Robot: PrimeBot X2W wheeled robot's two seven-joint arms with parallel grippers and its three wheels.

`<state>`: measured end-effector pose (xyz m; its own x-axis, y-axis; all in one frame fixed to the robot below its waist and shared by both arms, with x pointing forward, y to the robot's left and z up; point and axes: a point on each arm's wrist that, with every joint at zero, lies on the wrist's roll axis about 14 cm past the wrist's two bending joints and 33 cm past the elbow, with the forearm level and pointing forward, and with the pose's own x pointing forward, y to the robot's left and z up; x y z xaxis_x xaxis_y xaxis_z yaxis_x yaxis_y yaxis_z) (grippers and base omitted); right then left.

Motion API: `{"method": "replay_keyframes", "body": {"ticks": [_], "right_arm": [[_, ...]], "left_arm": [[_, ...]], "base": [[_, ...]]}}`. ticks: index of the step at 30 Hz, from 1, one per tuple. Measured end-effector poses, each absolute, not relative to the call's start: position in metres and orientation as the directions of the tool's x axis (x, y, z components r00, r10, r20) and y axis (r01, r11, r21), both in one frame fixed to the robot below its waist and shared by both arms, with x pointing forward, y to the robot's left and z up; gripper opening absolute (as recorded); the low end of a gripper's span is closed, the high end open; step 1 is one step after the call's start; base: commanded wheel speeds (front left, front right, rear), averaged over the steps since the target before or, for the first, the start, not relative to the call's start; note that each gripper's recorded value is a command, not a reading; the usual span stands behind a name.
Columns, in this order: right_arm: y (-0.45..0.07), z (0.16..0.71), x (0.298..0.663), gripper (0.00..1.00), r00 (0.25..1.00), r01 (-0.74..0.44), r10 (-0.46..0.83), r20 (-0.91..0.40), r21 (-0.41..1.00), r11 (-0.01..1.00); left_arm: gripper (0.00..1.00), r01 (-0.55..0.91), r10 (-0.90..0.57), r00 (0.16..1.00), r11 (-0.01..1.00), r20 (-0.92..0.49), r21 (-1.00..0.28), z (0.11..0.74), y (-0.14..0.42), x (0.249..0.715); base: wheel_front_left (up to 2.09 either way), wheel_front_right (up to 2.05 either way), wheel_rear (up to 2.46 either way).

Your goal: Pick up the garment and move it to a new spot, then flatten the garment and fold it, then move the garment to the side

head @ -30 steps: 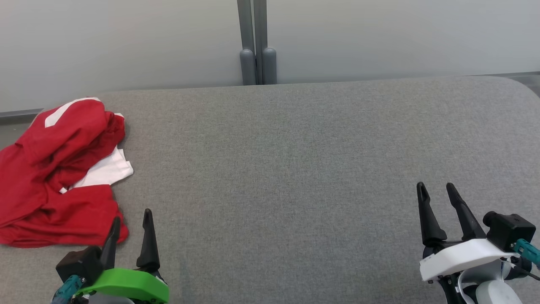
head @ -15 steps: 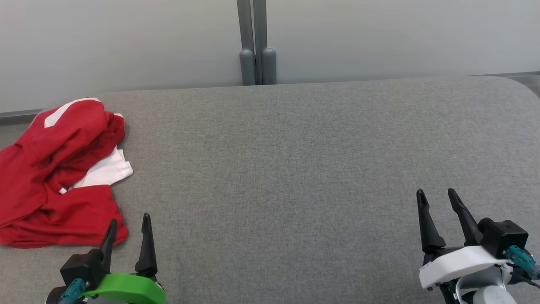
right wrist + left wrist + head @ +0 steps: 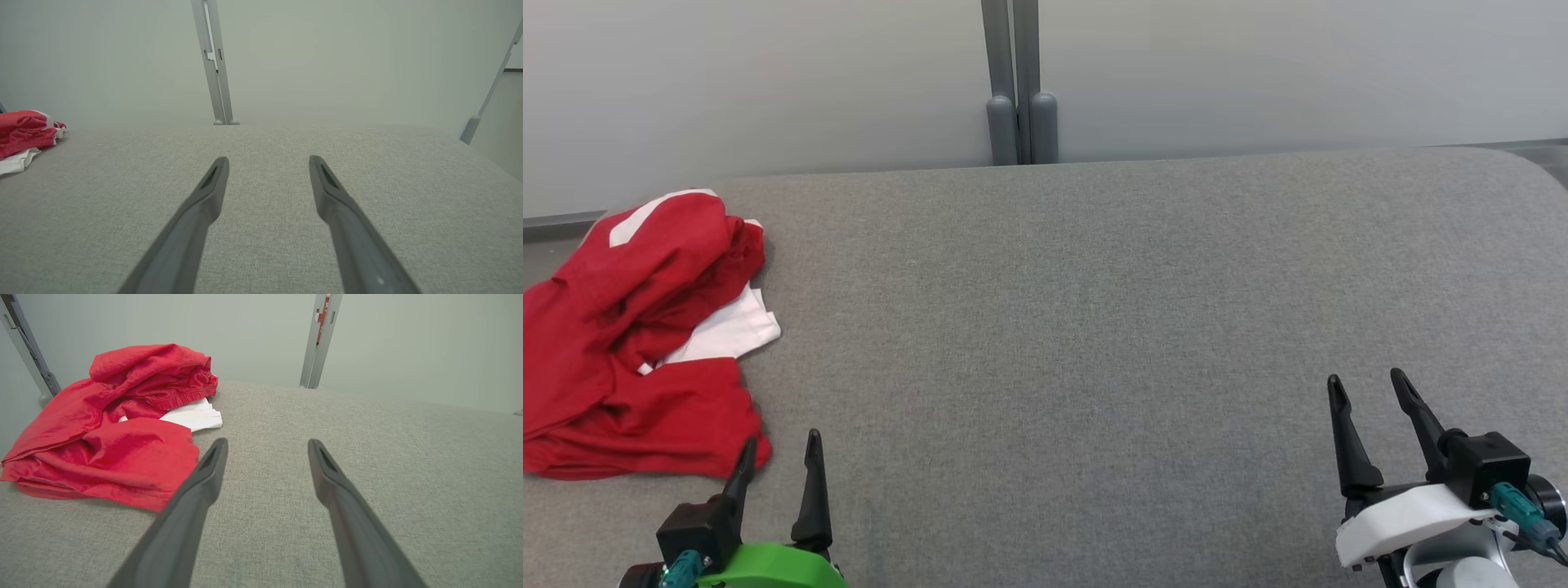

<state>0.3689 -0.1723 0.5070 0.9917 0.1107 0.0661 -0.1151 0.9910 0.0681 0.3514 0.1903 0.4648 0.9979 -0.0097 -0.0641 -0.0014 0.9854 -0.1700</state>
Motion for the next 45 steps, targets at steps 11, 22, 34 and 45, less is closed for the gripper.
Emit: {"method": "replay_keyframes", "body": {"ticks": [11,22,34,45], "right_arm": [[-0.174,0.499,0.366,1.00,0.993,-0.105,0.102,0.053,0.038,0.994],[-0.171,0.497,0.365,1.00,0.992,-0.115,0.115,0.049,-0.009,0.993],[-0.163,0.496,0.367,1.00,0.989,-0.137,0.136,0.050,0.013,0.991],[-0.083,0.498,0.379,1.00,0.932,-0.359,0.357,0.057,0.035,0.933]], "left_arm": [[1.00,0.025,-0.036,0.997,0.987,-0.069,-0.156,0.459,0.184,0.349],[1.00,0.045,-0.052,0.996,0.993,-0.067,-0.107,0.458,0.181,0.349],[1.00,0.032,-0.040,0.997,0.993,-0.062,-0.117,0.459,0.185,0.344],[1.00,-0.162,0.153,0.985,0.979,-0.082,-0.125,0.453,0.241,0.302]], "base": [[0.00,0.00,0.00],[0.00,0.00,0.00],[0.00,0.00,0.00],[0.00,0.00,0.00]]}}
